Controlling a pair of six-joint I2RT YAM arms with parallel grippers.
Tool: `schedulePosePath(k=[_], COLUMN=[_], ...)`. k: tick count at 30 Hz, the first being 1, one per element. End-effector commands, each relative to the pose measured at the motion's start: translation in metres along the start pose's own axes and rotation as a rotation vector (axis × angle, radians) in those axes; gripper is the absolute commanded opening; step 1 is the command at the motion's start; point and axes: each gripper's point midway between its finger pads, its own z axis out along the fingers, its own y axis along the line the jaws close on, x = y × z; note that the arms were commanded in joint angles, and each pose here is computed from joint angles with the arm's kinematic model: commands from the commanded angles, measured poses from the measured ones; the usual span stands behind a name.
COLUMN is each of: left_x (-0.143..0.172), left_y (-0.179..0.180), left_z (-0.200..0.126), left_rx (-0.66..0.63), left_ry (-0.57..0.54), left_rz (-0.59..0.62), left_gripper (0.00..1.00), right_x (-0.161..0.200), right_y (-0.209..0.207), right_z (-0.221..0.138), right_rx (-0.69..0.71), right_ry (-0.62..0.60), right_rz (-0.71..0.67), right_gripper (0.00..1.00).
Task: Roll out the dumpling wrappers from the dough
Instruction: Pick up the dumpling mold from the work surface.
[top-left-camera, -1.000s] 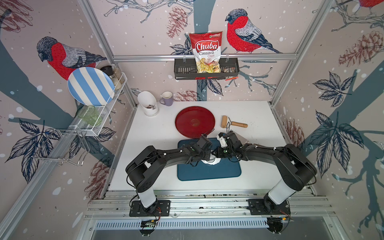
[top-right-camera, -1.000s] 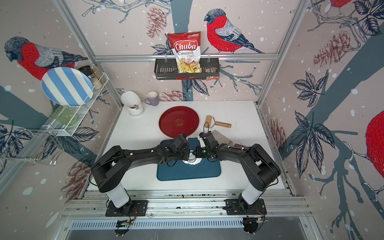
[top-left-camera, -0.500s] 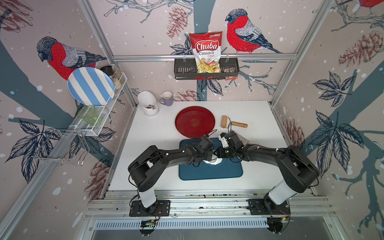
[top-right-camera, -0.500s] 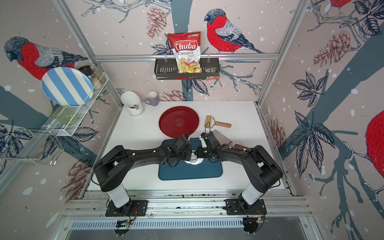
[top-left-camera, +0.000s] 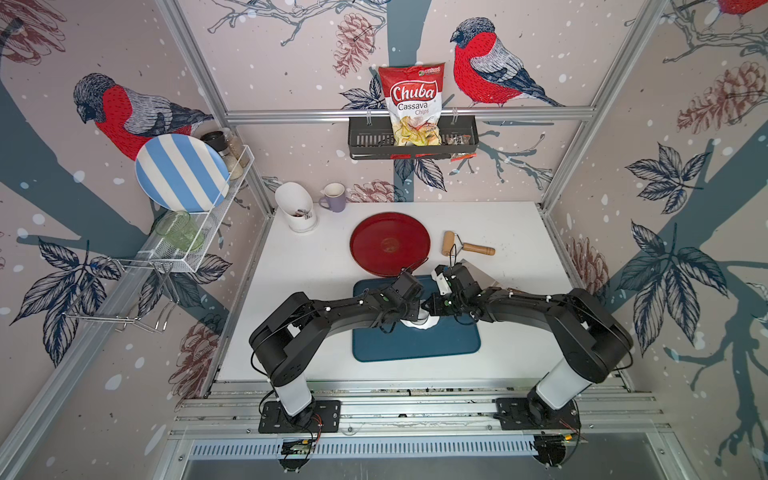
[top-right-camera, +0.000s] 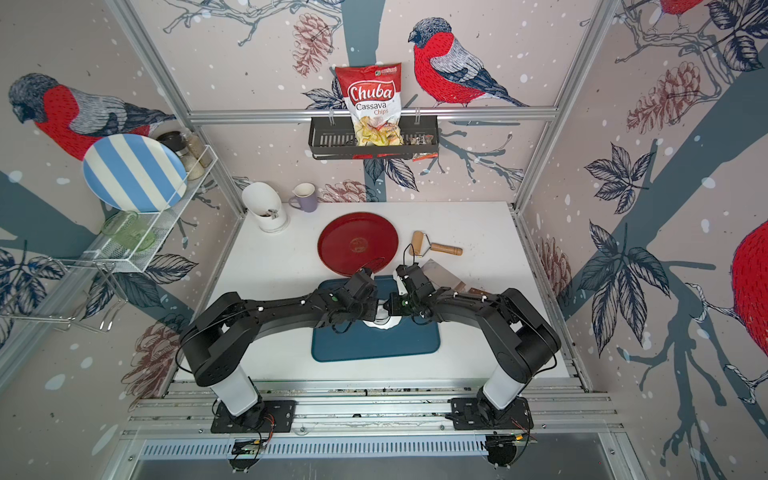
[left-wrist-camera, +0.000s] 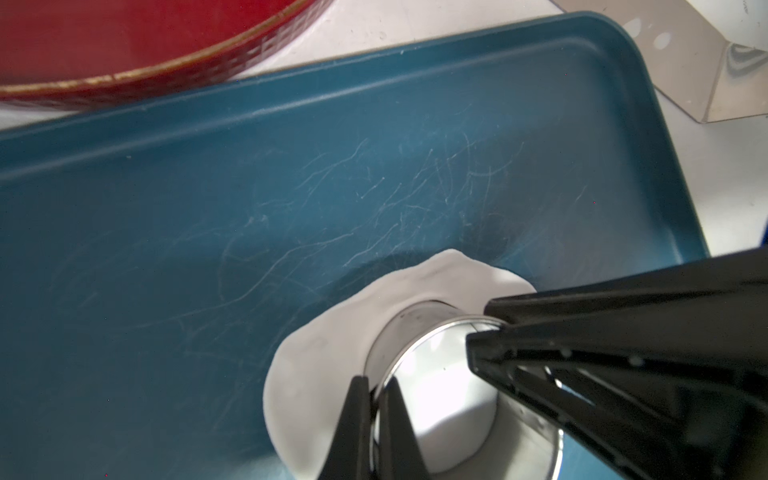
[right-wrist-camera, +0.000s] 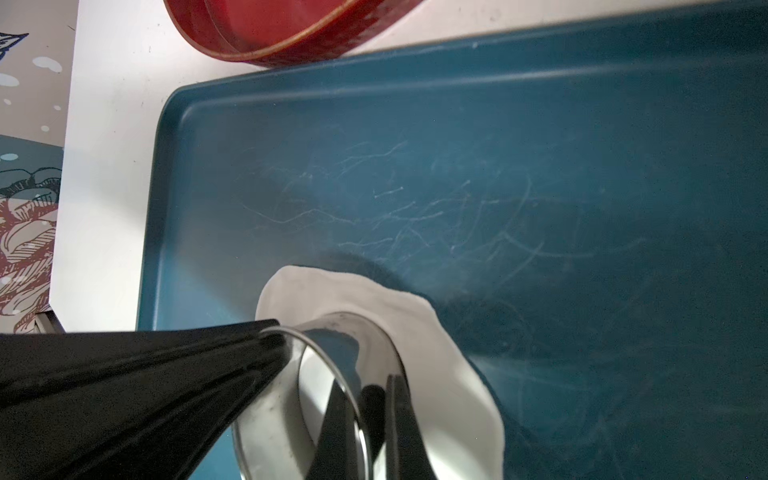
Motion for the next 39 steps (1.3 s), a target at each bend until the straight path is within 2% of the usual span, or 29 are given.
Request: schedulePosePath(k=[1,17,39], left_x=[0.051,0.028,0.015], left_y=[0.031,0.021,0.015], left_z=[-0.008,-0.017,-0.031], left_rx=[-0.113,-0.097,-0.082], left_ry=[0.211,0.146,0.098], left_rz=[0.019,0.022,0.017], left_gripper=[0.0,0.0,0.0], right_x=[0.036,0.017,0.001], right_y=[-0.043,-0.029,-0.015], right_z=[-0.007,-0.018,-0.032], right_rx=[0.205,0.18,0.157], right_ry=[0.126,0.076,0.029], right_rz=[0.056,0.042,0.03], right_gripper=[0.0,0.0,0.0])
